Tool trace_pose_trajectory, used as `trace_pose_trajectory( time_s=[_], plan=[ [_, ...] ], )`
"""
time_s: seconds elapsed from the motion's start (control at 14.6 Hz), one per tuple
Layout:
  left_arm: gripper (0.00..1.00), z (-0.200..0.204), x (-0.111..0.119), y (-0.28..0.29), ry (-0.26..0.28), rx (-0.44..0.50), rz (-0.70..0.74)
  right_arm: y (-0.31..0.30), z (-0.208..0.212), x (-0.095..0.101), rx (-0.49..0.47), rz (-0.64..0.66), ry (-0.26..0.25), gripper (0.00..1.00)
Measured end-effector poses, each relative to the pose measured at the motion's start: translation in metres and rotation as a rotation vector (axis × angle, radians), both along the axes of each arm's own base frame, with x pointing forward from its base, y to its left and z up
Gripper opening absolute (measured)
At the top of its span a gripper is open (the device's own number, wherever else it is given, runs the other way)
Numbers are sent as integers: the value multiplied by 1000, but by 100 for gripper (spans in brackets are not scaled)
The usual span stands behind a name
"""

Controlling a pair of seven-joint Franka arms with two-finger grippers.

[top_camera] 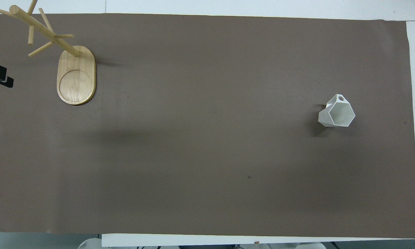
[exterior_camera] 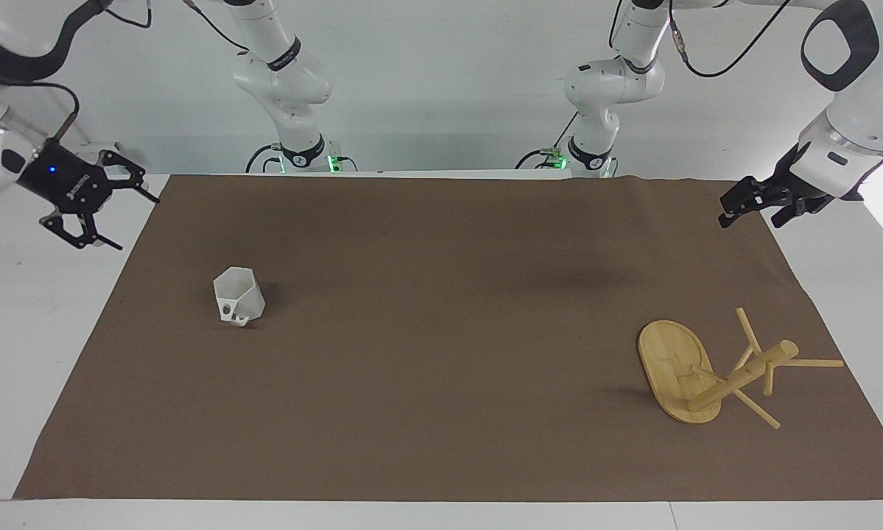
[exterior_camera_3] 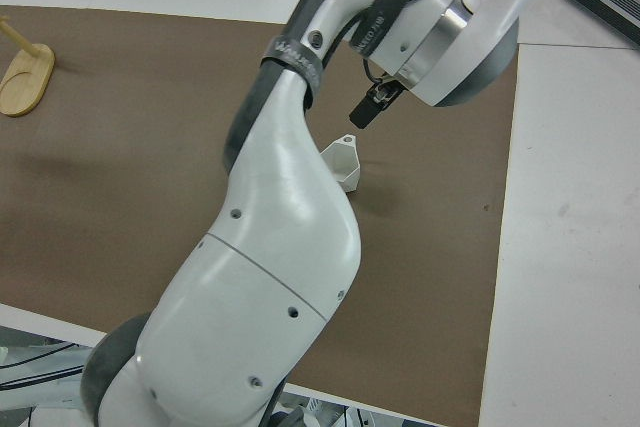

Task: Hang cup on rack
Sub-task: 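Move the open right gripper toward the white mug's handle side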

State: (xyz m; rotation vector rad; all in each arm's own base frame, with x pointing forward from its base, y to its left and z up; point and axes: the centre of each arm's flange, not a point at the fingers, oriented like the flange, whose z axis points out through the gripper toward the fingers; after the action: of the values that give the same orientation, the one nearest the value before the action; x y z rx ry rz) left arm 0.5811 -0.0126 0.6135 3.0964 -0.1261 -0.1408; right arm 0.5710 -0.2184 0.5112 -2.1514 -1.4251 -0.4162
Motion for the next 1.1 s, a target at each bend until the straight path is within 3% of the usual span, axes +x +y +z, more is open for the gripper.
trace_pose_trajectory(
  time_s=[0.34, 0.62, 1.1],
  plan=[
    [100, 0, 0, 0, 0, 0, 0, -57, -137, 32, 382, 163, -95, 100],
    [100, 0, 0, 0, 0, 0, 0, -77, -238, 20, 612, 237, -162, 100],
    [100, 0, 0, 0, 0, 0, 0, -58, -299, -13, 732, 261, -311, 100]
  ],
)
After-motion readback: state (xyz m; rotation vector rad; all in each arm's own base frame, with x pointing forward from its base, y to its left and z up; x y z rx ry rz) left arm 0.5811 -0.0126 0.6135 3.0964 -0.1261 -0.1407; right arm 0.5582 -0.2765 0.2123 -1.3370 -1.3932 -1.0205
